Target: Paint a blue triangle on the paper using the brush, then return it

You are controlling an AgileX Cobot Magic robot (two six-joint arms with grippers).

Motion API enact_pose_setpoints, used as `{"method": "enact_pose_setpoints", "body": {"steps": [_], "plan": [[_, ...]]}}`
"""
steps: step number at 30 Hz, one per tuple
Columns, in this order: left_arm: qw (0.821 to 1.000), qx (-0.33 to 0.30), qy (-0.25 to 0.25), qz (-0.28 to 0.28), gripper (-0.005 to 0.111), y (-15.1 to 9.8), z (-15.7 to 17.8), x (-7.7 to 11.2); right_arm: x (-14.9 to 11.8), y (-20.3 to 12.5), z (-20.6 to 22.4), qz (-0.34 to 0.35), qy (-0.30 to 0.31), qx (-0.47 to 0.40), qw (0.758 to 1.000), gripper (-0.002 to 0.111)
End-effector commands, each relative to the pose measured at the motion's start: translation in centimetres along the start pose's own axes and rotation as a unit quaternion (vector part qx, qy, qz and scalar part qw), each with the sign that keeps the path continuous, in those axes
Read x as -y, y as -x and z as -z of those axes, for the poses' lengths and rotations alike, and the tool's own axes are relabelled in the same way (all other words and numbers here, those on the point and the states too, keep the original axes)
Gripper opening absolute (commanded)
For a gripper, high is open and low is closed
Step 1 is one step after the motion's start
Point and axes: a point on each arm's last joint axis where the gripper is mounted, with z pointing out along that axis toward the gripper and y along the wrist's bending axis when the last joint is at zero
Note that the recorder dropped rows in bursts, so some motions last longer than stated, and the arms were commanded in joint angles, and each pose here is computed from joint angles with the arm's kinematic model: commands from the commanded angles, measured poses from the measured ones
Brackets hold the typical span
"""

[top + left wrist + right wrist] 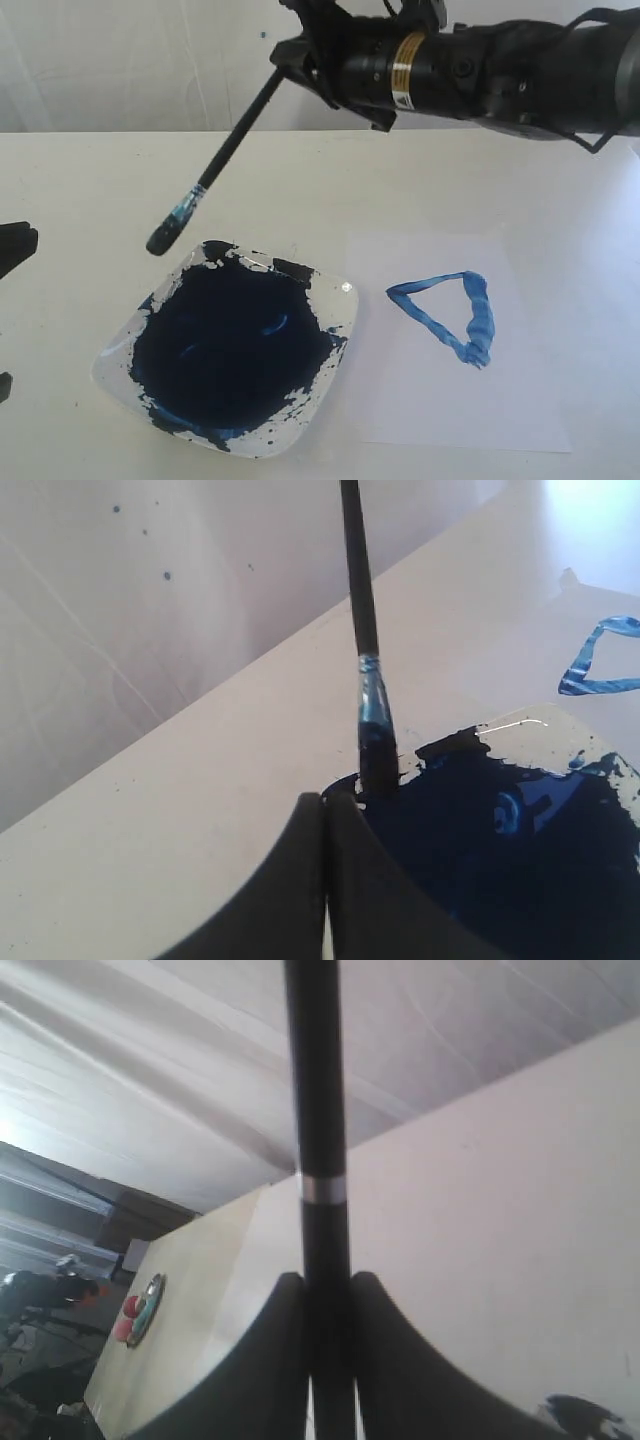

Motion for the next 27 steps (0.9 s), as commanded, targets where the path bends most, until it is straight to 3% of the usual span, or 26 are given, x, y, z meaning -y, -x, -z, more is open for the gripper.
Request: {"method": "enact_pose_setpoints", "body": {"steps": [1,14,27], "plan": [[1.0,0.005,0.0,0.009,0.0,0.0,0.1,0.1,3.2,0.1,-0.5,-0.044,0.001,-0.037,0.998,0.0],[1.0,0.009,0.002,0.011,0.0,0.1,0.1,0.0,11.5,-3.6,-3.7,-0.113,-0.039,-0.105,0.987,0.0],[1.0,0.013,0.004,0.022,0.0,0.1,0.1,0.0,15.2,-5.9,-4.9,-0.163,-0.053,-0.125,0.977,0.0]]}}
